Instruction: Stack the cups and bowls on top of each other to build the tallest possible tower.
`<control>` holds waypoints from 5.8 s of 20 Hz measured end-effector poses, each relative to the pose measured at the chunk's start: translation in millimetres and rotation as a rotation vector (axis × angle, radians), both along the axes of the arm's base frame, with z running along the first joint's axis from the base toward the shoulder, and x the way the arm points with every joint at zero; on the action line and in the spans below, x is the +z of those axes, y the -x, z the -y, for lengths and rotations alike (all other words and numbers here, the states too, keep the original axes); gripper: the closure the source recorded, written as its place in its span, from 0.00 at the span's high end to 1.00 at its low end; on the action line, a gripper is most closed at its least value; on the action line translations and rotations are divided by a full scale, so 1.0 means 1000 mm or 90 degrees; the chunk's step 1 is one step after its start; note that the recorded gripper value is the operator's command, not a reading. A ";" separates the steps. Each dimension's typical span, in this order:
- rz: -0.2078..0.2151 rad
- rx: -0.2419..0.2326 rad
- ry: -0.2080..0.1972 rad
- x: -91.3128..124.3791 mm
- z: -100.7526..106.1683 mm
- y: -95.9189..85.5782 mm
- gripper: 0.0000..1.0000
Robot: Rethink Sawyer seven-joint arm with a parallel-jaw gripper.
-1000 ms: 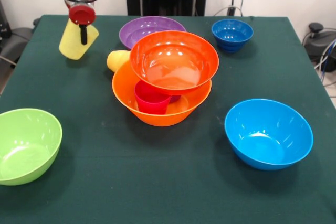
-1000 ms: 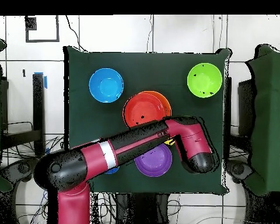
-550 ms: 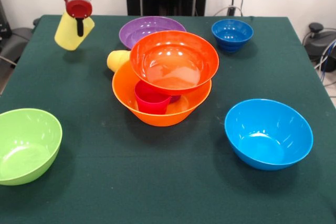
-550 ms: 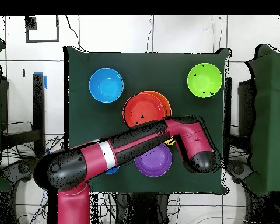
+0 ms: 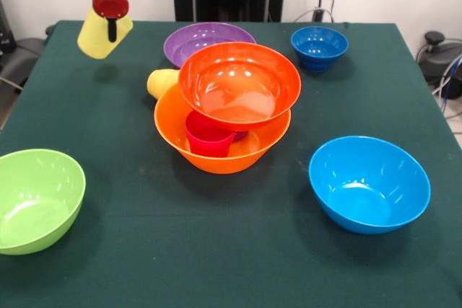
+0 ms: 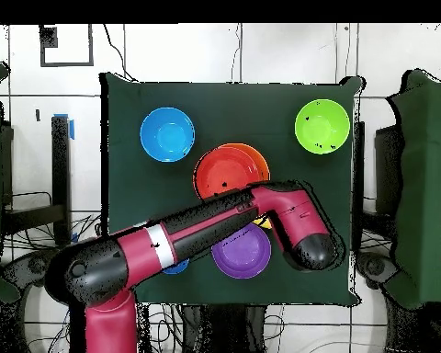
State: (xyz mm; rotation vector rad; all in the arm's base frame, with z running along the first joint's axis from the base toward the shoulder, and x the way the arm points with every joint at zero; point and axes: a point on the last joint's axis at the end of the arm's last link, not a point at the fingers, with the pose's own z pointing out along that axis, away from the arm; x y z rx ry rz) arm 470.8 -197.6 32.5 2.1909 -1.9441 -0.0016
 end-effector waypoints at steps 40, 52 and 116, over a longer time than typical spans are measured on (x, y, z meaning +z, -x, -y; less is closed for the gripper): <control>-0.090 -0.144 -0.039 0.085 -0.136 0.001 0.00; -0.142 -0.188 -0.123 0.081 -0.151 0.013 0.00; 0.043 -0.341 -0.467 0.093 -0.182 0.006 0.00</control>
